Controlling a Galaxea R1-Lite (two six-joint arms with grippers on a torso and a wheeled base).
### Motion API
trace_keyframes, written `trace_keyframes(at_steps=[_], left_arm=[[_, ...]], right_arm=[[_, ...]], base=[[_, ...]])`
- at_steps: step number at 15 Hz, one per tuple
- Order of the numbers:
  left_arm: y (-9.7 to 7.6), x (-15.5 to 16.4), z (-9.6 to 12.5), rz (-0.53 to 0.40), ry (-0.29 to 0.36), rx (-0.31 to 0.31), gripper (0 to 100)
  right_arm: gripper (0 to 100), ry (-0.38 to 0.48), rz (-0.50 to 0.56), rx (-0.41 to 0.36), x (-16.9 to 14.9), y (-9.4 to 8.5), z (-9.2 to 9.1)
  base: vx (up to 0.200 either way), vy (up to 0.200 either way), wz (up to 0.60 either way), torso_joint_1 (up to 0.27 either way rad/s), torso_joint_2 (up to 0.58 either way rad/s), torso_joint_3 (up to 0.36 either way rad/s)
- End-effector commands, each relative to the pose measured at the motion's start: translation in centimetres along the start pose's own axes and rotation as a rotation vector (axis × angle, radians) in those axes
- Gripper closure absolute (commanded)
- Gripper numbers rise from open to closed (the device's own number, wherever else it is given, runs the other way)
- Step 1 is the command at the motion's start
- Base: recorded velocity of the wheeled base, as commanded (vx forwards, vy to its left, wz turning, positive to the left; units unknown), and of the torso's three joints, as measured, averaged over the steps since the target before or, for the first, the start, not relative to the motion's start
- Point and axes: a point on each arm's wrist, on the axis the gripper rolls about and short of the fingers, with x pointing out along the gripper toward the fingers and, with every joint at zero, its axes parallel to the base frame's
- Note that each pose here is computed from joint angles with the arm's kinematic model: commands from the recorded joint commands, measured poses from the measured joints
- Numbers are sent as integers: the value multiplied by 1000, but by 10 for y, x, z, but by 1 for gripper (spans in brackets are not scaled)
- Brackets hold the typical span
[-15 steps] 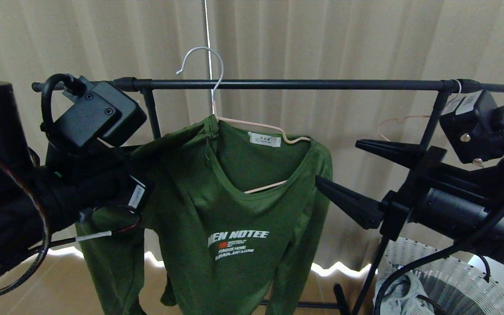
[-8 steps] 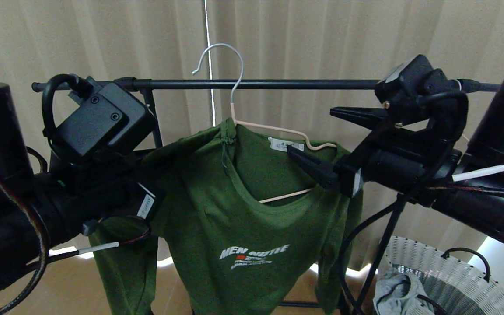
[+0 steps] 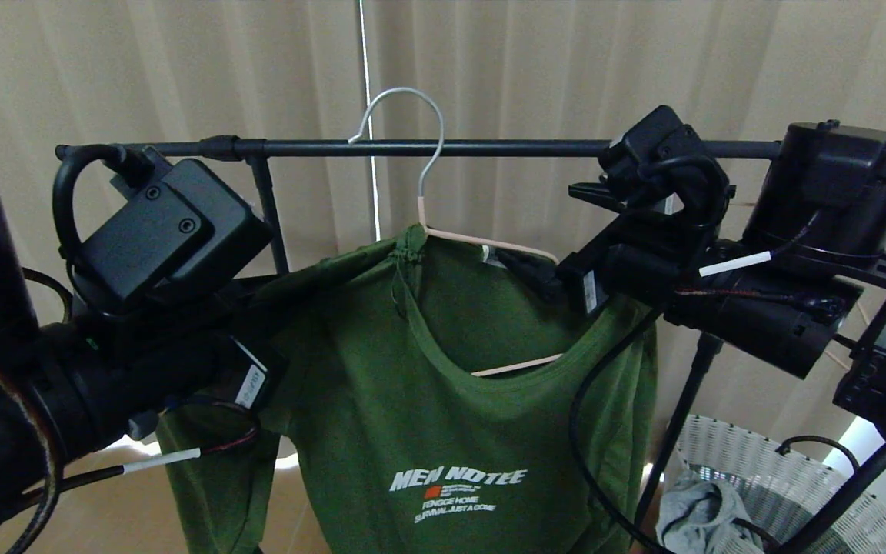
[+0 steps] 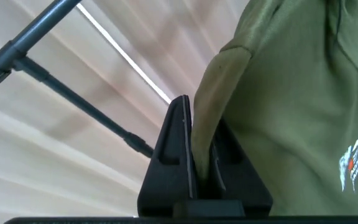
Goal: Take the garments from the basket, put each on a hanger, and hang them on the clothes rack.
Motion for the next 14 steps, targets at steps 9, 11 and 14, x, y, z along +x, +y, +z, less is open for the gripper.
trace_keyframes(at_steps=[9,11,14], left_arm=[[-3,2,-1,-10,3,9,100],[-1,-1,0,-9,-2,4,100],[-1,-2,1,-6,-10,-4,0]], right_arm=[[100,5,15,-6,0,5,-2],[100,3,12,-6,-1,4,-1],[100,-10,3,-5,-6,1,3]], base=[[0,0,0,0,0,0],[0,0,0,0,0,0],[0,0,0,0,0,0]])
